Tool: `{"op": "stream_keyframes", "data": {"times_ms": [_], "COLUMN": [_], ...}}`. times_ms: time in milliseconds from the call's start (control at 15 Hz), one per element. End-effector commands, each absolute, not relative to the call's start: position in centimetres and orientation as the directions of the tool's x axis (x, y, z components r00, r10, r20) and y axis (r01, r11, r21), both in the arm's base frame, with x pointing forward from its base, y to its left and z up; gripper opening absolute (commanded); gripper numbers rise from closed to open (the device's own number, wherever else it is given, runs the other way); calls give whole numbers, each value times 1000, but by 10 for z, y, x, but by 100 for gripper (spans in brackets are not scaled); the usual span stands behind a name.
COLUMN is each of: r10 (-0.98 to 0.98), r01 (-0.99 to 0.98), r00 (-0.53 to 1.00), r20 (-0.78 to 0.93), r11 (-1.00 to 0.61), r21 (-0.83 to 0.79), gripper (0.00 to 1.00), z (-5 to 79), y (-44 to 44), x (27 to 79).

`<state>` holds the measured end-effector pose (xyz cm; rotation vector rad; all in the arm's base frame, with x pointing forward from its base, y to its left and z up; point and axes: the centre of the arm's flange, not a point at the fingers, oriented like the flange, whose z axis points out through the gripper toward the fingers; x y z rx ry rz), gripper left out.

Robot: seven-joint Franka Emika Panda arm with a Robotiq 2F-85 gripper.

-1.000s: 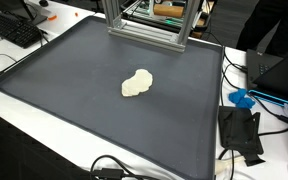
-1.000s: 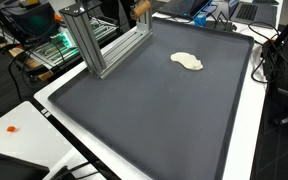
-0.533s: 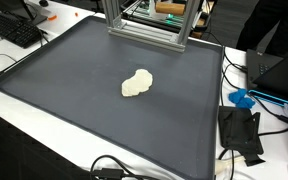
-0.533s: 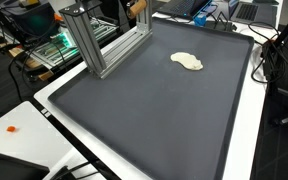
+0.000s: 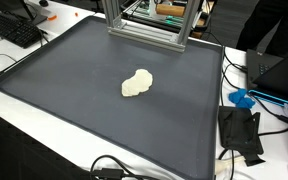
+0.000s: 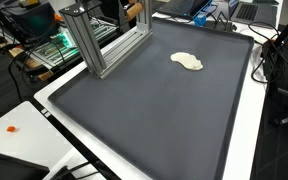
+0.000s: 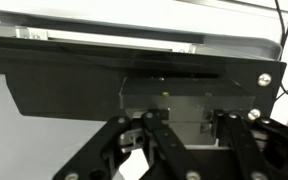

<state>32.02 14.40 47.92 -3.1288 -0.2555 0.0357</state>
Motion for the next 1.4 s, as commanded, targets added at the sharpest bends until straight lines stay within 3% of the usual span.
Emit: {"op": "stream_keyframes", "data": {"times_ms": [0,200,267,333,600,1133,1333], "r10": [166,161,153,150,170,206,136], "r01": [166,161,153,150,170,207,137], "r00": [986,987,988,989,985,977,981], "r20": [-18,-15,-12,-10,-4,60,136], "r11": [-986,-987,-988,-989,-985,-978,-991], "r21": [-8,-5,-4,-3,3,-6,5], "gripper": [22,22,72,73,99,100,100], "z": [475,475,475,477,488,515,512], "y": [146,147,147,147,150,168,187], "x": [304,304,305,306,312,348,375]}}
